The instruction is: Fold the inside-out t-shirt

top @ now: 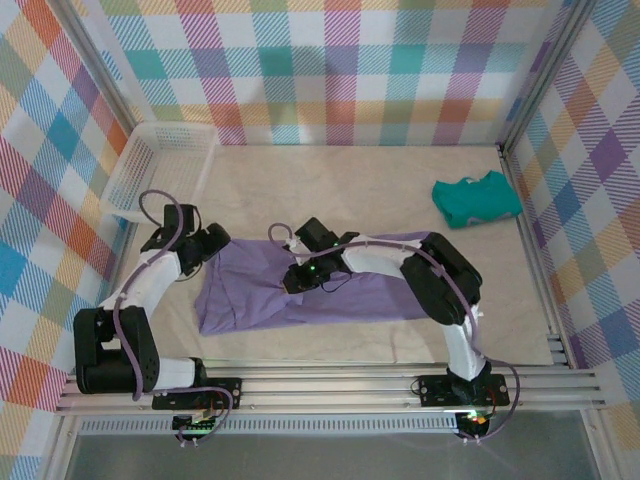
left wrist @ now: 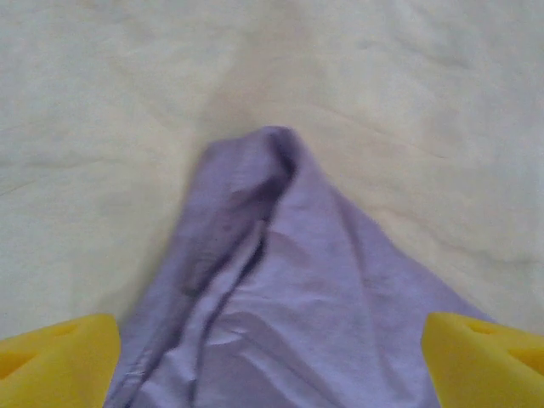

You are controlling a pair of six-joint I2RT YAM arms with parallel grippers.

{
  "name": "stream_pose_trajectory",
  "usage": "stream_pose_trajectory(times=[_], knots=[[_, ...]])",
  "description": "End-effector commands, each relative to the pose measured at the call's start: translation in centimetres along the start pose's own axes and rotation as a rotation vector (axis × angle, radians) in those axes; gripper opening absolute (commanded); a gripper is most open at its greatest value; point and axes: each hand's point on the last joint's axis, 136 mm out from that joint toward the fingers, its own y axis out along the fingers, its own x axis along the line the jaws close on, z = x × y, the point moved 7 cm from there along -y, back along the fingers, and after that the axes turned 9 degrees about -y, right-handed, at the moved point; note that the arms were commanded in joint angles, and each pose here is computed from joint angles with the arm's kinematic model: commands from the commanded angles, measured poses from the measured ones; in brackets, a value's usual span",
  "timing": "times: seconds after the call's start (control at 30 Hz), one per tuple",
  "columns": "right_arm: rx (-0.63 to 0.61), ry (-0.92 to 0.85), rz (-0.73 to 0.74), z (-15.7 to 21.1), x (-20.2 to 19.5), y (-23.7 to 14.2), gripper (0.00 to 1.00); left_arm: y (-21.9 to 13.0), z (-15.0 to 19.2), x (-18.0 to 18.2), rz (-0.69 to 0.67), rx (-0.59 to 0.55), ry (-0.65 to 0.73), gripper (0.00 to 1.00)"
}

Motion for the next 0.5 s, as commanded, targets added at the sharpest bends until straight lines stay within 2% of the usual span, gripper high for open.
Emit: stream_pose_trajectory(times=[0.0, 0.2, 0.47], knots=[[-0.013, 0.028, 0.032, 0.0, -0.4, 0.8, 0.14, 0.6, 1.5, 2.5, -0.094, 0.066, 0.002, 0.97], [-0.065, -0.034, 0.005, 0.0, 0.7, -1.1, 0.18, 2.7, 3.3, 2.0, -0.053, 0.195, 0.043, 1.0], [-0.078, -0.042, -0.009, 0.1, 1.1, -1.8, 0.18, 4.3, 4.2, 1.7, -0.14, 0.226, 0.131, 1.0]])
